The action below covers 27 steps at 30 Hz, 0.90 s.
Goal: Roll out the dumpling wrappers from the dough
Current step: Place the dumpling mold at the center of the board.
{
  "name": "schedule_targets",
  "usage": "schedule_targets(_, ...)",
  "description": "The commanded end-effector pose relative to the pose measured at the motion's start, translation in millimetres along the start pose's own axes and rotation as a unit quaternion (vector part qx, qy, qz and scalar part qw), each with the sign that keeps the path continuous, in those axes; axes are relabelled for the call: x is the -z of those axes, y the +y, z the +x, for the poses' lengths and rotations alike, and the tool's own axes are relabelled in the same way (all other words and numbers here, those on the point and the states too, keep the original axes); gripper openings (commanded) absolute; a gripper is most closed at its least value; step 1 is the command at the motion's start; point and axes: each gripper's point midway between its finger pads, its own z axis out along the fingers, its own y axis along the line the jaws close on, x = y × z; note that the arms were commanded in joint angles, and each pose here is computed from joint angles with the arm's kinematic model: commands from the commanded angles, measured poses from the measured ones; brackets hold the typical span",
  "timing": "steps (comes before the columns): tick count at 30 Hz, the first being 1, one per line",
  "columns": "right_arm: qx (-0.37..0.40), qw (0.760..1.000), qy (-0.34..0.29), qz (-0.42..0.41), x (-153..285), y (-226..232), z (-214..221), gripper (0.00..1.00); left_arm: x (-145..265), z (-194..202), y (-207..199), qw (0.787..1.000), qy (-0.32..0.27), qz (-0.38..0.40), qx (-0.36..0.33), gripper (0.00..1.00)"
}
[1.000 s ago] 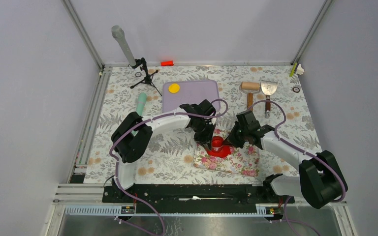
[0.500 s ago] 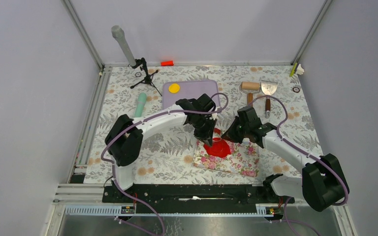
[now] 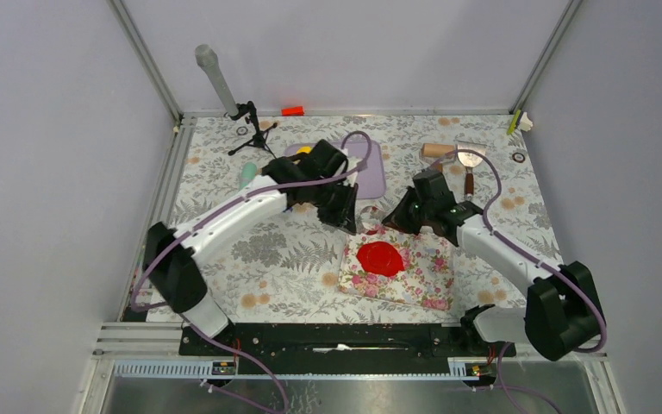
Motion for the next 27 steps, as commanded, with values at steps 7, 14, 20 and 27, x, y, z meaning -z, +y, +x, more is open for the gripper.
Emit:
schedule_targets(7,0.060,0.997,0.038,-0.039,-31,58,21,0.00,96,-6,63,0.986,-0.136,-0.053,0.077,0.11)
schedule_targets(14,0.116,0.986,0.098,-0.061,-74,105,69,0.00,131,4,127,0.957,-0.201,-0.108,0.178,0.13)
schedule_targets(20,0.169,0.970,0.152,-0.084,-113,156,126,0.00,153,11,141,0.936,-0.245,-0.133,0.215,0.16)
schedule_targets(27,0.205,0.955,0.189,-0.103,-132,190,164,0.48,180,11,148,0.915,-0.290,-0.168,0.225,0.17)
